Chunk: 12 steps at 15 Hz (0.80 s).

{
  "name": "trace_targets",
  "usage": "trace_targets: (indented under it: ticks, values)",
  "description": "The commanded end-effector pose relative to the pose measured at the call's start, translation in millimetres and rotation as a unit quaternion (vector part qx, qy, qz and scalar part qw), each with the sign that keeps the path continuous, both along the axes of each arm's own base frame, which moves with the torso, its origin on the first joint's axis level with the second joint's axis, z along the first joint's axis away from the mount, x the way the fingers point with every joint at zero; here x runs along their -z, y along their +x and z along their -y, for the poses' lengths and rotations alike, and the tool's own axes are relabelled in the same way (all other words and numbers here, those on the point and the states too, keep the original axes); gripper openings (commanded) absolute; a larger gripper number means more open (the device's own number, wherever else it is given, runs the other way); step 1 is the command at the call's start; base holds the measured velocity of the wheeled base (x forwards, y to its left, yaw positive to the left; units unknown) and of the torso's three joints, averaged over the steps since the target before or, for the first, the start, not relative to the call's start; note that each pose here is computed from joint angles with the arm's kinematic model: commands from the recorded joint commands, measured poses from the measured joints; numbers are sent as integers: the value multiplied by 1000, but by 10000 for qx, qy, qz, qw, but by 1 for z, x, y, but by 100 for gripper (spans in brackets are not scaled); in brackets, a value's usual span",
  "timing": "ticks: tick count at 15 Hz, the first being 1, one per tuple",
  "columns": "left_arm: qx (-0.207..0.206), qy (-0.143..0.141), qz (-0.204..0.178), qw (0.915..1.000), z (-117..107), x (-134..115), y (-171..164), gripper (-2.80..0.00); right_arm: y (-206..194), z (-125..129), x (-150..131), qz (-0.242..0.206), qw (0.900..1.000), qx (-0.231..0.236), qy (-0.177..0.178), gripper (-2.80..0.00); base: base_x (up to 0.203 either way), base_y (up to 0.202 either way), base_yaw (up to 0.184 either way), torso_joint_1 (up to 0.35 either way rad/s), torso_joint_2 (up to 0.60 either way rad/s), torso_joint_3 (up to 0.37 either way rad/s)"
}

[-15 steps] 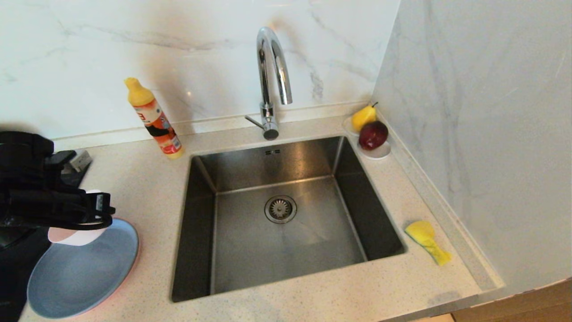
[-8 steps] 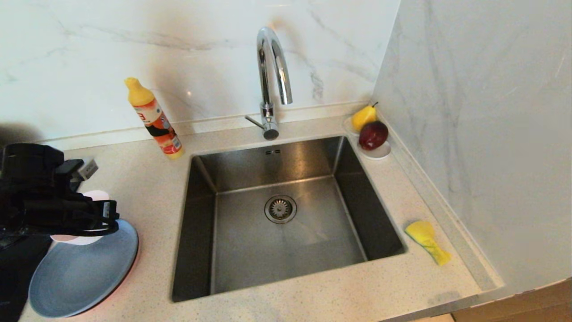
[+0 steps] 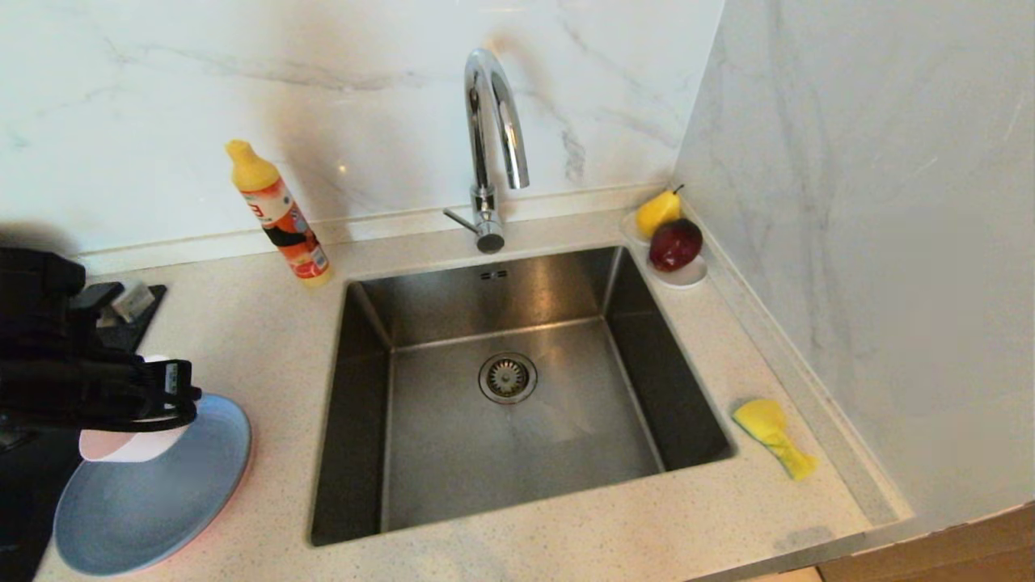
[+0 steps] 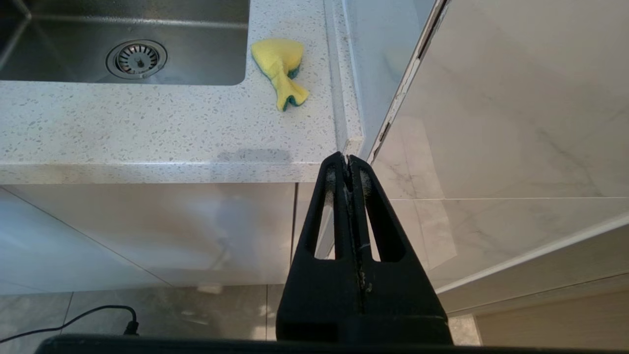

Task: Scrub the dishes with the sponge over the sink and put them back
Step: Place the bowl on the plate

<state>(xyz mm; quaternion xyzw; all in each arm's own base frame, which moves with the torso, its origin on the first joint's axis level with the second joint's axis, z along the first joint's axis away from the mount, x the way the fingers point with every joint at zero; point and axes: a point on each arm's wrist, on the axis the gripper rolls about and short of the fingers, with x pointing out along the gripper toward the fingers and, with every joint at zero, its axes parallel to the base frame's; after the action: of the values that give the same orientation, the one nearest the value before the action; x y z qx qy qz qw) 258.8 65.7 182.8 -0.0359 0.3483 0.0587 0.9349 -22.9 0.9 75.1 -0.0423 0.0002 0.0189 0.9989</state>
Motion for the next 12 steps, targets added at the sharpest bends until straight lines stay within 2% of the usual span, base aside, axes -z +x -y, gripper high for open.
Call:
trace_targets:
  ticks: [1, 3, 11, 12]
  values:
    - [0, -28, -124, 9999, 3, 7, -10, -280, 0, 0, 0, 2, 10000, -3, -6, -280, 0, 0, 0, 0, 0, 0]
    - [27, -24, -292, 9996, 5, 17, -20, -280, 0, 0, 0, 2, 10000, -3, -6, -280, 0, 0, 0, 0, 0, 0]
    - [-21, 42, -410, 9991, 5, 31, -19, -280, 0, 0, 0, 2, 10000, -3, -6, -280, 0, 0, 0, 0, 0, 0]
    - [-76, 82, -411, 9991, 4, 32, -18, 0, 0, 0, 0, 2, 10000, -3, -6, -280, 0, 0, 0, 0, 0, 0]
